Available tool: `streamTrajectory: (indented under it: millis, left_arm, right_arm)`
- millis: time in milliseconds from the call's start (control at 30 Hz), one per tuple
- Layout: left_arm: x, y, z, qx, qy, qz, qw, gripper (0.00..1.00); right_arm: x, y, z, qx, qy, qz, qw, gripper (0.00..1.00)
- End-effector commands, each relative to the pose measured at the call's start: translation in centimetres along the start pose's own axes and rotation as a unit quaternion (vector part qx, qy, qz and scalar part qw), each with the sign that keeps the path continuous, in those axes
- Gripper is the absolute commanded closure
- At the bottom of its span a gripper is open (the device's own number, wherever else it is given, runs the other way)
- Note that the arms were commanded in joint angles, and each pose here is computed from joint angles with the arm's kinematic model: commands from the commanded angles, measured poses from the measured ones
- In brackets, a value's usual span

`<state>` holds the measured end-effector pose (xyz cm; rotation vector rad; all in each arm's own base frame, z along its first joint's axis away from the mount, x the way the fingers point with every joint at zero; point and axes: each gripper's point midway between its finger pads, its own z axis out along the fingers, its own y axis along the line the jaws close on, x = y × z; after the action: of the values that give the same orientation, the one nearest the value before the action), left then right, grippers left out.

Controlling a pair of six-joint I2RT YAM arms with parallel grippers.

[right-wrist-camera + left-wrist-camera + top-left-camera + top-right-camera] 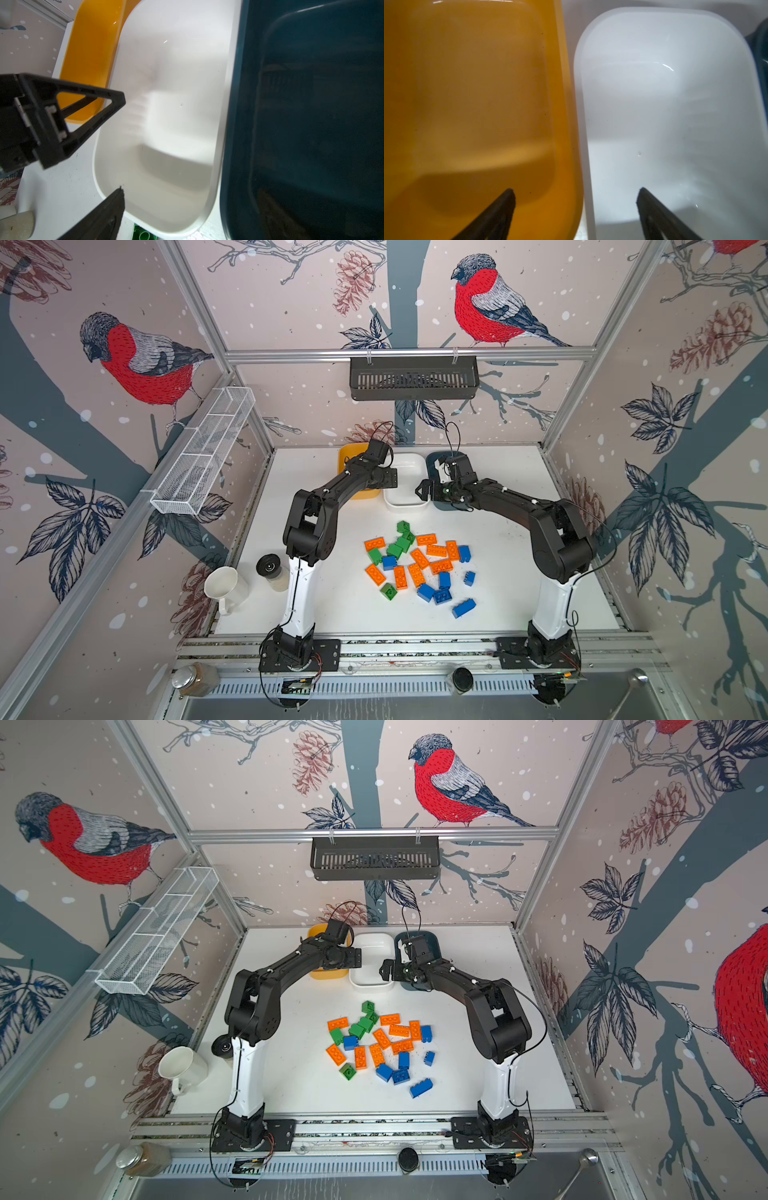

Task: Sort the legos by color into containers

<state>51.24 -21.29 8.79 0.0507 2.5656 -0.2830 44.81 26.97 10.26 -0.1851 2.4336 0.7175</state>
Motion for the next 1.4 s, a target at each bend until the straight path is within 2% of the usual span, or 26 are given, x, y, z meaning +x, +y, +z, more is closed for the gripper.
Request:
streamTrajectory:
  millis: [0, 233, 400, 500, 633, 867, 1133, 1367]
  left_arm:
    - [0.6, -1.4, -1.0, 0.046, 0.004, 0.026, 0.999, 0.03]
    - [3.2, -1.3, -0.8, 0.055, 0.044, 0.023, 0.997, 0.03]
    - [3.5, -1.7, -2.2, 0.071, 0.045, 0.016, 0.996, 0.03]
    - [4.4, -2.7, -2.5, 0.102, 0.056, 0.012, 0.993, 0.03]
    - [5.4, -2.2, -2.1, 0.084, 0.069, 0.014, 0.994, 0.03]
    - [4.1, -2.8, -3.3, 0.094, 0.055, 0.034, 0.993, 0.03]
    - [1.0, -2.9, 0.4, 0.071, 0.048, 0.060, 0.994, 0.03]
    - [1.7, -5.0, 0.7, 0.097, 0.057, 0.086, 0.990, 0.03]
  right_arm:
    - [-0.7, -0.2, 0.0, 0.008, -0.009, -0.007, 1.000, 0.01]
    - [-0.9, -0.2, 0.2, 0.010, -0.011, -0.009, 1.000, 0.00]
    - [-0.9, -0.3, 0.1, 0.013, -0.010, -0.012, 1.000, 0.01]
    - [-0.7, -0.4, 0.3, 0.014, -0.008, -0.012, 1.000, 0.01]
    - [-0.3, 0.1, 0.6, -0.001, 0.003, -0.022, 1.000, 0.00]
    - [0.3, 1.2, 1.2, -0.011, 0.017, -0.045, 0.999, 0.00]
    - [0.5, 2.3, 1.3, -0.022, 0.021, -0.050, 0.998, 0.01]
    - [0.4, 2.2, 0.9, -0.017, 0.013, -0.045, 0.999, 0.00]
